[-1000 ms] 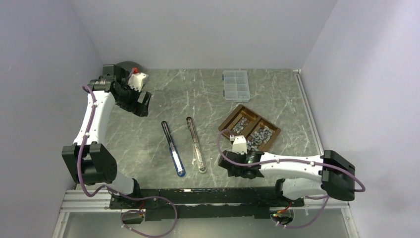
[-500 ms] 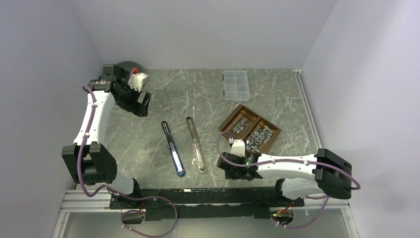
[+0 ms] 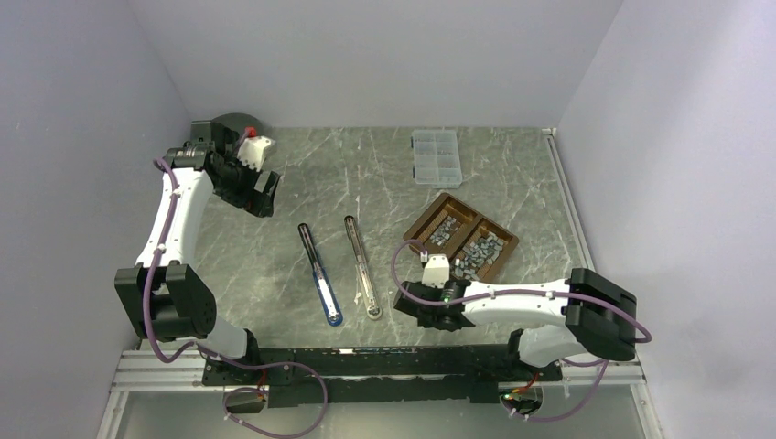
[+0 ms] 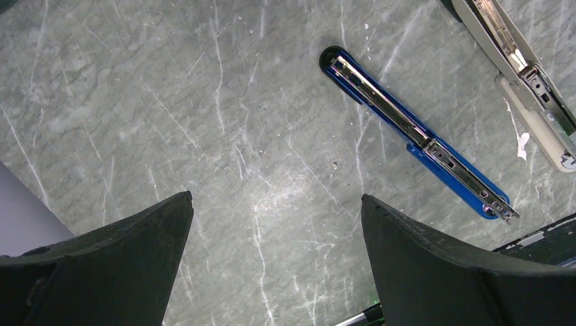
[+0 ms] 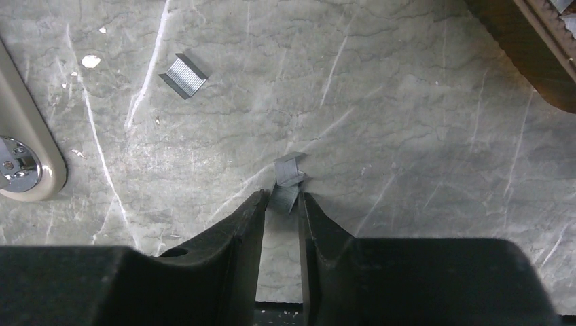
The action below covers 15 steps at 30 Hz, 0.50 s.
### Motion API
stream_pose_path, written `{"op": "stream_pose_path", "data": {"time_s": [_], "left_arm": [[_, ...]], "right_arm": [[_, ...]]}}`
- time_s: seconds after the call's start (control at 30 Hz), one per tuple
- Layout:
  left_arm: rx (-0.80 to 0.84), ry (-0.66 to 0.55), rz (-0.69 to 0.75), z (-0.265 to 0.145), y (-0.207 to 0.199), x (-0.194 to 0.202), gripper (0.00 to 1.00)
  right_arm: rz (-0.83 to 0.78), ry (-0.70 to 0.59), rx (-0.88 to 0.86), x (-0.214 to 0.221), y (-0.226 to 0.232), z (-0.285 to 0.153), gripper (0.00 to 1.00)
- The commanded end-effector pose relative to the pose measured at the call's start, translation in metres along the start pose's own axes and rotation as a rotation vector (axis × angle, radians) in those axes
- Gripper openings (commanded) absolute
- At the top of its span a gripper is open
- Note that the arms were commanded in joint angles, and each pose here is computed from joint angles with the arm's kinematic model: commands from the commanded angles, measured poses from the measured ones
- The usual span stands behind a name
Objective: Load the staples into the stapler
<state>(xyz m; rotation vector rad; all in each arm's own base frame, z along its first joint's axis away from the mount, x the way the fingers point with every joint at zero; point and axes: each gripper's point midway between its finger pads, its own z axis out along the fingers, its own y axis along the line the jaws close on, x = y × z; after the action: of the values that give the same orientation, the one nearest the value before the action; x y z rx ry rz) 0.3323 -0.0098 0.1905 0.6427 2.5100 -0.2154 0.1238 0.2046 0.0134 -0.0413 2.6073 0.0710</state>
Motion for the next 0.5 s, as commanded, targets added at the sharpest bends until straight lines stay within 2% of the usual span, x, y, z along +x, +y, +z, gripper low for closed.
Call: {"op": "stream_pose_path", "data": {"time_s": [0.0, 0.23, 0.47], "left_arm": [[-0.015, -0.038, 0.011, -0.006, 0.002, -0.007, 1.00], [-0.014, -0.045, 0.012, -0.009, 0.001, -0.010, 1.00], [0.020, -0.062, 0.025, -0.015, -0.007, -0.012, 0.99]], "right_arm": [[0.011, -0.019, 0.027, -0.003, 0.000, 0.001, 0.25], [-0.008, -0.010, -0.006, -0.009, 0.005, -0.017, 0.09], [0.046, 0.049, -0.281, -0.052, 0.032, -0.063, 0.06]]}}
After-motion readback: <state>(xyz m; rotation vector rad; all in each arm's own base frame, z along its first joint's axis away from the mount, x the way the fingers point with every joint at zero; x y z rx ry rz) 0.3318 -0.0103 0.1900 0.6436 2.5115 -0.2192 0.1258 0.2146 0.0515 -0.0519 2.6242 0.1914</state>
